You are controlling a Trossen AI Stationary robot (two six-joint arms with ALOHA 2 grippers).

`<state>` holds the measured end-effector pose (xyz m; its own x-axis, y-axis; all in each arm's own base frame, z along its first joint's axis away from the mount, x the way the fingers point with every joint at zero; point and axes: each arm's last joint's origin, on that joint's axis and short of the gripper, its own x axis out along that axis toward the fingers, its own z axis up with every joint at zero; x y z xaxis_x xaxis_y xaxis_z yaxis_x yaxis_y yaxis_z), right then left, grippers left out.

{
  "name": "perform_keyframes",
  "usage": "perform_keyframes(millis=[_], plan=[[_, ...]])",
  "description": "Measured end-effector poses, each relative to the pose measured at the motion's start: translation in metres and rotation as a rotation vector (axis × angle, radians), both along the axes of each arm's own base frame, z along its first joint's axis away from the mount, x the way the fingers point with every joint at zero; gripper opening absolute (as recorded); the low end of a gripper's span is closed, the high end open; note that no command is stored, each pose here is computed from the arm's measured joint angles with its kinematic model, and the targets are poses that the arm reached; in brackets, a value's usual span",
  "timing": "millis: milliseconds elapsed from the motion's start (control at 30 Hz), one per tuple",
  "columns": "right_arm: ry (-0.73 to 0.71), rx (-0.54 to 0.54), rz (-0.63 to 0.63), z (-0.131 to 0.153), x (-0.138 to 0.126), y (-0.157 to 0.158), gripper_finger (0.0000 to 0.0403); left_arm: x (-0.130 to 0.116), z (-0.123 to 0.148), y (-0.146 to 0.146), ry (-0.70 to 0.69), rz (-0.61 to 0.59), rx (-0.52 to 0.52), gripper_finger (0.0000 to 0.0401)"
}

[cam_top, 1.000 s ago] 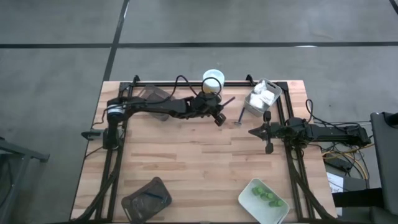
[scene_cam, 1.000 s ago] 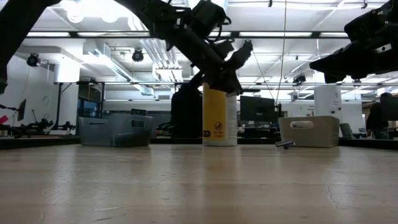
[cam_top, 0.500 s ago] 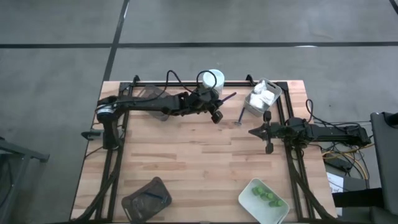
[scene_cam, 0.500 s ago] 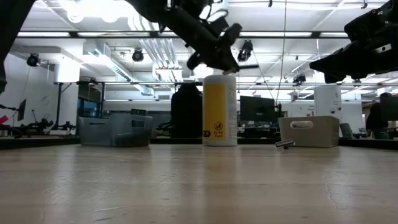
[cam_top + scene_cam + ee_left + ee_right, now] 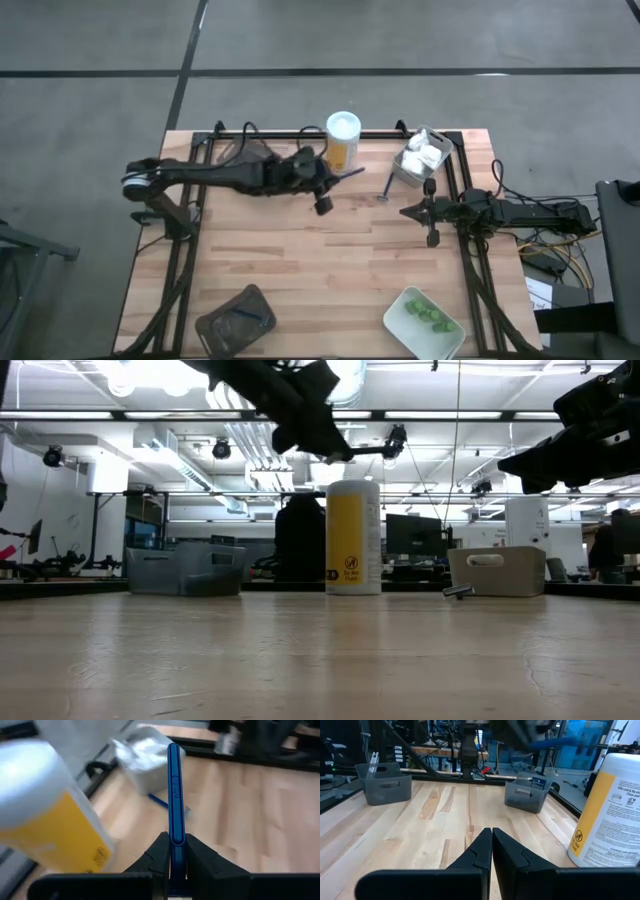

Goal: Pick & Place Travel size toiletries
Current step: Put the blue razor into the bottom black bin

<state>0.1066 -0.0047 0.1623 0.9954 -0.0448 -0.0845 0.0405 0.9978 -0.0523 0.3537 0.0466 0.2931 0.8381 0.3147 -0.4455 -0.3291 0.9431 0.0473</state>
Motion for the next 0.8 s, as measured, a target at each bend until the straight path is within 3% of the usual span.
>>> perform_keyframes(millis=[133,367,800], plan=[[0.0,0.0,0.0,0.0,0.0,0.0,0.0008,-0.025,-0.009,-0.017,-0.037,-0.051,-0.032,0.0043],[0.001,0.0,0.0,0.0,0.0,0.0,0.0008,-0.071,0.006,-0.039,-0.115,-0.139,0.018,0.0043],[0.0,0.0,0.0,0.0,0.0,0.0,0.0008,-0.135,0.009,-0.08,-0.095,-0.352,-0.041,0.0043]])
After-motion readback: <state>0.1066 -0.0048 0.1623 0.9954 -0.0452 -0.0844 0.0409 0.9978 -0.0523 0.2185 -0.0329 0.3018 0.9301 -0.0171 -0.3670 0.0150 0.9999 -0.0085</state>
